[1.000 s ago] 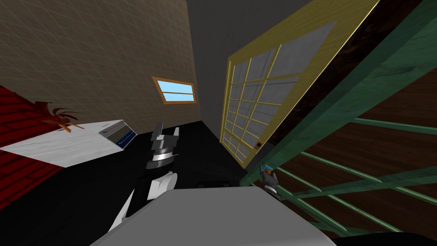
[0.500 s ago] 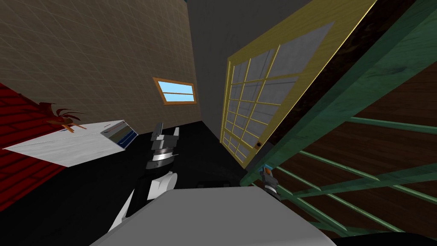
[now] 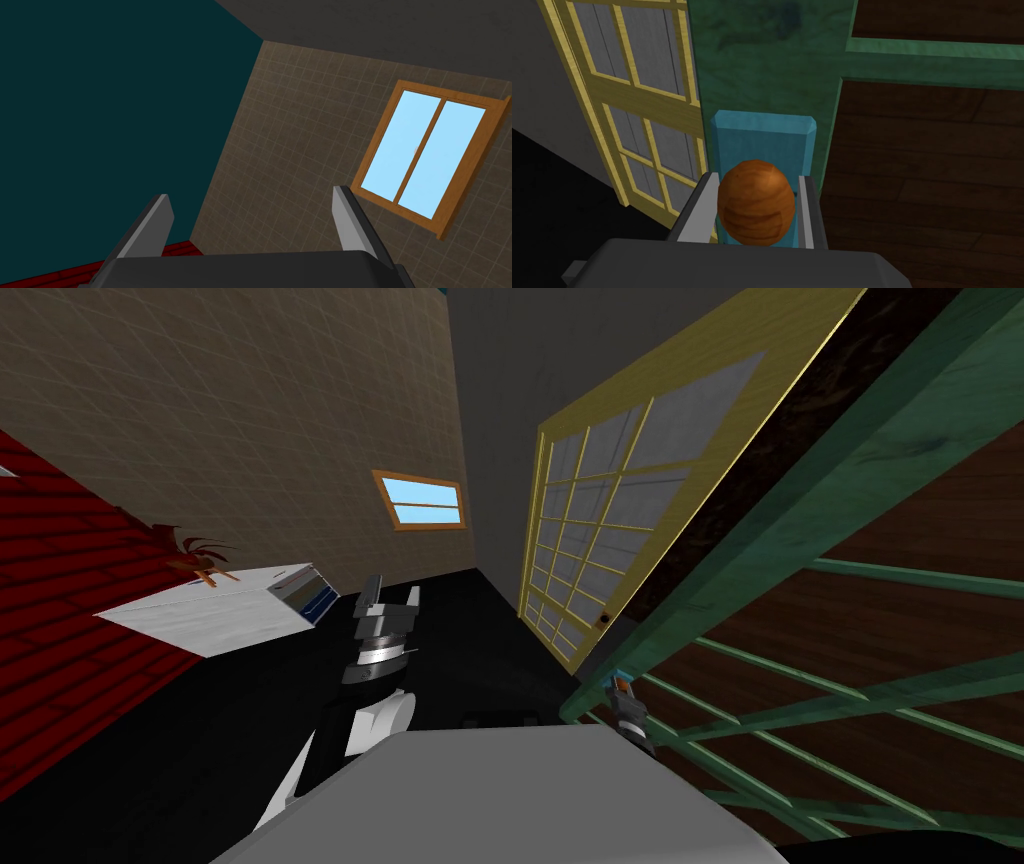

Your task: Pull the door open

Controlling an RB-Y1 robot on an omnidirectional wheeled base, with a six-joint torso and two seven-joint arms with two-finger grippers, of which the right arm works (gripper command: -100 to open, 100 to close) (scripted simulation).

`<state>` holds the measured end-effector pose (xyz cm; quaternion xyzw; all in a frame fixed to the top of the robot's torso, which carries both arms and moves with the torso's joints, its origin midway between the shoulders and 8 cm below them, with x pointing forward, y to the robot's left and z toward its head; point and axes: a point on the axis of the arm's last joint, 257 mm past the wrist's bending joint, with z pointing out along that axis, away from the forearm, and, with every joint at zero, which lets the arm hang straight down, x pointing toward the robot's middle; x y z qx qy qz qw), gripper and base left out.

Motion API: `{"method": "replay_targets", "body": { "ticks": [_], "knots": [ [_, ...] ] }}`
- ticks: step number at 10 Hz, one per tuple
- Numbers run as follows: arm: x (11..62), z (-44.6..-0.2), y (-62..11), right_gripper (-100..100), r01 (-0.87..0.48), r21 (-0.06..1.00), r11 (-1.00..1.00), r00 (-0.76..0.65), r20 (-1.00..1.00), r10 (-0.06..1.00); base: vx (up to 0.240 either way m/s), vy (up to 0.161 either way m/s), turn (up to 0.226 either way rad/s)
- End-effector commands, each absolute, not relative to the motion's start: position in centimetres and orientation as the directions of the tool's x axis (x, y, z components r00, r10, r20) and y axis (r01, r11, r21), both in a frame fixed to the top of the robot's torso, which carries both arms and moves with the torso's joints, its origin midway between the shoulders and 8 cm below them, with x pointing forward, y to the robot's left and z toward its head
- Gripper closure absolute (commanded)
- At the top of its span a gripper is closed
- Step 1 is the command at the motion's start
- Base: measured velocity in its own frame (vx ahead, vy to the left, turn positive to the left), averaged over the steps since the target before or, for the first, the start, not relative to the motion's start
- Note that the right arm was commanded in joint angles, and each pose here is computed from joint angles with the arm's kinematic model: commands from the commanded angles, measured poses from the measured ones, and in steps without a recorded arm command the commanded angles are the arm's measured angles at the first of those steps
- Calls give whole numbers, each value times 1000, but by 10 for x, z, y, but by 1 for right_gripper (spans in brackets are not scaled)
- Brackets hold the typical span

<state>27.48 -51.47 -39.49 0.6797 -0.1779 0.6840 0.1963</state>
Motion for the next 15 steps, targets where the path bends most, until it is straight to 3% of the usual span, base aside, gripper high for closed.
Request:
{"method": "replay_targets", "body": {
  "ticks": [1, 15],
  "knots": [
    [273, -398, -503, 100, -482, 14, -876, 4, 1000, 14, -256, 72, 58],
    [269, -398, -443, 100, -288, 2, -958, 4, 1000, 1, -192, 3, 45]
  ]
}}
